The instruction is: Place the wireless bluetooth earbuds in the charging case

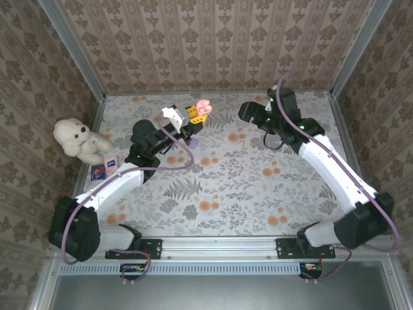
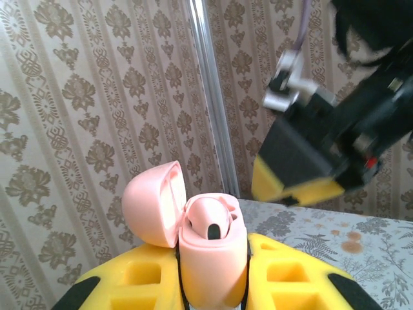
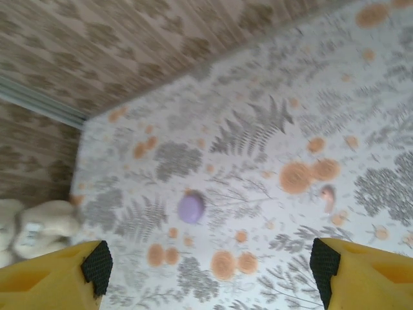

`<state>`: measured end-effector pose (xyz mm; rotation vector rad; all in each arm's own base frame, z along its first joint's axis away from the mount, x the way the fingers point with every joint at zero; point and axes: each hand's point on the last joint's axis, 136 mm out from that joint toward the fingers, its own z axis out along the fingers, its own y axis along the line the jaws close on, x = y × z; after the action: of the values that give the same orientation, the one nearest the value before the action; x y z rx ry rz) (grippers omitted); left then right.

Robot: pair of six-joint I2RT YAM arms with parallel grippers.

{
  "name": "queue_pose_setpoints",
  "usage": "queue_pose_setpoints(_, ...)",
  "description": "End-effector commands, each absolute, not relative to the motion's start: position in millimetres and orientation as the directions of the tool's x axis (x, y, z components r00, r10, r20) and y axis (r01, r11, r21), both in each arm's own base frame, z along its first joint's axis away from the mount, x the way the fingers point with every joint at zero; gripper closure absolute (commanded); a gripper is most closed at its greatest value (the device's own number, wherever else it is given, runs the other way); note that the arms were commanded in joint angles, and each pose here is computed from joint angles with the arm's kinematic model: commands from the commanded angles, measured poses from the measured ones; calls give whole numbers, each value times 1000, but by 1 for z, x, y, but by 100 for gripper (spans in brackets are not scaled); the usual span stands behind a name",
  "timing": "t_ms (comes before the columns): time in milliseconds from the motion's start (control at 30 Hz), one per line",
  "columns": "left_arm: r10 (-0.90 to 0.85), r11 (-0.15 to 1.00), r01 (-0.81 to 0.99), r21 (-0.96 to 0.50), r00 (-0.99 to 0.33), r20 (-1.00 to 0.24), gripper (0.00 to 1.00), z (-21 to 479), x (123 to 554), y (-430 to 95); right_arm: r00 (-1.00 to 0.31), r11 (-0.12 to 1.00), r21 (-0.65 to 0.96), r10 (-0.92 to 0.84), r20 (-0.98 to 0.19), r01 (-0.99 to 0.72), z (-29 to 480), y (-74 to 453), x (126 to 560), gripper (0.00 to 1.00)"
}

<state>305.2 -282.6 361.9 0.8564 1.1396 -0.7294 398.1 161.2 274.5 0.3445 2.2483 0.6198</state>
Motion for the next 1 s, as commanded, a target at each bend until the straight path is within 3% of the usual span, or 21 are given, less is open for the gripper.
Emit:
queue_pose_setpoints(0, -88, 503, 840, 202, 283, -955, 100, 373, 299, -274, -757, 881, 427, 417, -503, 202, 207, 153, 407, 19)
queue_pose_setpoints(167, -89, 505, 841, 193, 273, -958, 100, 368, 296, -271, -830, 925, 290, 354, -432, 243, 152, 153, 429, 24)
queue_pose_setpoints(333, -89, 508, 841, 189, 269, -959, 100, 367, 296, -268, -890, 971, 187, 213, -402, 148, 114, 160, 450, 32)
queue_pose_setpoints(733, -96, 499, 848, 177, 257, -962, 100, 369, 298, -270, -934, 988, 131, 119, -336, 78, 57, 162, 478, 50)
queue_pose_setpoints(967, -93, 498, 849, 177, 256, -962, 100, 370, 299, -271, -951, 992, 103, 99, -294, 71, 34, 157, 475, 50)
